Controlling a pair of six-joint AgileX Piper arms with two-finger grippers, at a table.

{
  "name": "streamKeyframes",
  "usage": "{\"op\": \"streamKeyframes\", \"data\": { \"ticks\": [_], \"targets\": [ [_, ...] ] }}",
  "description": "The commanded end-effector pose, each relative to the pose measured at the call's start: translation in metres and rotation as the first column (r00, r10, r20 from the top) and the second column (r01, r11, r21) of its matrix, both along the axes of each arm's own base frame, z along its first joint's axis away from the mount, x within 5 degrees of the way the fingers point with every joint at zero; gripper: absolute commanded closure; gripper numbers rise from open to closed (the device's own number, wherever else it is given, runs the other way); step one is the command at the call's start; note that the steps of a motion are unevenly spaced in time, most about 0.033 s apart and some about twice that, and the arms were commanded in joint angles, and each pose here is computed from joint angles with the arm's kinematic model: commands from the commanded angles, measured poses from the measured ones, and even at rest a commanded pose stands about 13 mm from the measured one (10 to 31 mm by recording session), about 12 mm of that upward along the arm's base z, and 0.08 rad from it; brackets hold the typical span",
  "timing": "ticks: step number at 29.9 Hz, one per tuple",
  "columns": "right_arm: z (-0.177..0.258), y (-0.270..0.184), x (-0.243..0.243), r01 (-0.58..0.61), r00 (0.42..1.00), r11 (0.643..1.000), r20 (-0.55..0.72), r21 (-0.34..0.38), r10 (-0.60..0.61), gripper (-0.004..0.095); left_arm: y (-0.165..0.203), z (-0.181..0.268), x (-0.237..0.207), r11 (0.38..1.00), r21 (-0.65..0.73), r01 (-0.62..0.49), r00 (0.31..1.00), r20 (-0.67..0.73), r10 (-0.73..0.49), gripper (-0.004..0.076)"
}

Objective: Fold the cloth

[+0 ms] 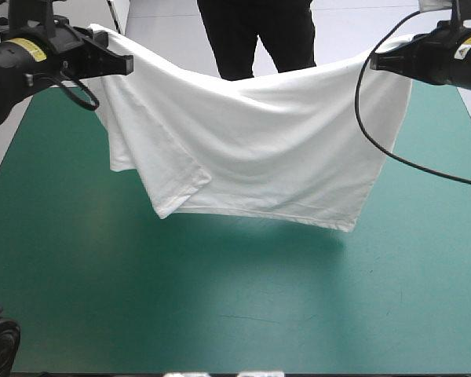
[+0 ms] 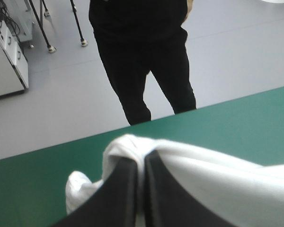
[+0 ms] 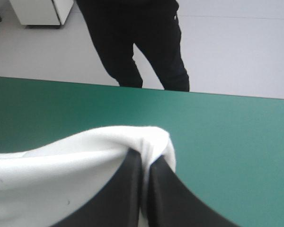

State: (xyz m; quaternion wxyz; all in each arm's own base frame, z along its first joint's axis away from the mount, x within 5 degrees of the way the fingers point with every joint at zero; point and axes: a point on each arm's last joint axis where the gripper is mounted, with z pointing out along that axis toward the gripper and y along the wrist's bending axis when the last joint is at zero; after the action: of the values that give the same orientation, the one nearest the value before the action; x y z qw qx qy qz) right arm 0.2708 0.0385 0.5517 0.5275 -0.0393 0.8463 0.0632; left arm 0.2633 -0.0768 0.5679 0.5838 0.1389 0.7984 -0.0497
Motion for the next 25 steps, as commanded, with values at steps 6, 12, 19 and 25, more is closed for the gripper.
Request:
{"op": "streamKeyframes", "data": {
  "ticks": [6, 12, 19, 25],
  "targets": [
    [0.002, -0.002, 0.058, 0.08, 0.96, 0.995, 0.274, -0.067, -0.058, 0.0925, -0.011, 0.008, 0.054, 0.999, 0.011, -0.048, 0.943, 0.331, 0.042, 0.0733],
    [-0.001, 0.002, 0.079, 0.075, 0.928, 0.996, 0.368, -0.052, -0.051, 0.0925, -0.02, -0.003, 0.082, 0.999, 0.008, -0.041, 0.919, 0.392, 0.035, 0.0733],
    [-0.029, 0.005, 0.095, 0.06, 0.98, 0.996, 0.194, -0.06, -0.048, 0.0925, -0.026, -0.048, 0.119, 0.998, 0.01, -0.061, 0.981, 0.187, 0.058, 0.0733],
    [-0.103, 0.014, 0.119, 0.004, 0.982, 0.999, -0.189, -0.048, -0.013, 0.0925, -0.034, -0.125, 0.142, 0.993, 0.105, -0.052, 0.96, -0.268, 0.079, 0.0733]
  ]
}}
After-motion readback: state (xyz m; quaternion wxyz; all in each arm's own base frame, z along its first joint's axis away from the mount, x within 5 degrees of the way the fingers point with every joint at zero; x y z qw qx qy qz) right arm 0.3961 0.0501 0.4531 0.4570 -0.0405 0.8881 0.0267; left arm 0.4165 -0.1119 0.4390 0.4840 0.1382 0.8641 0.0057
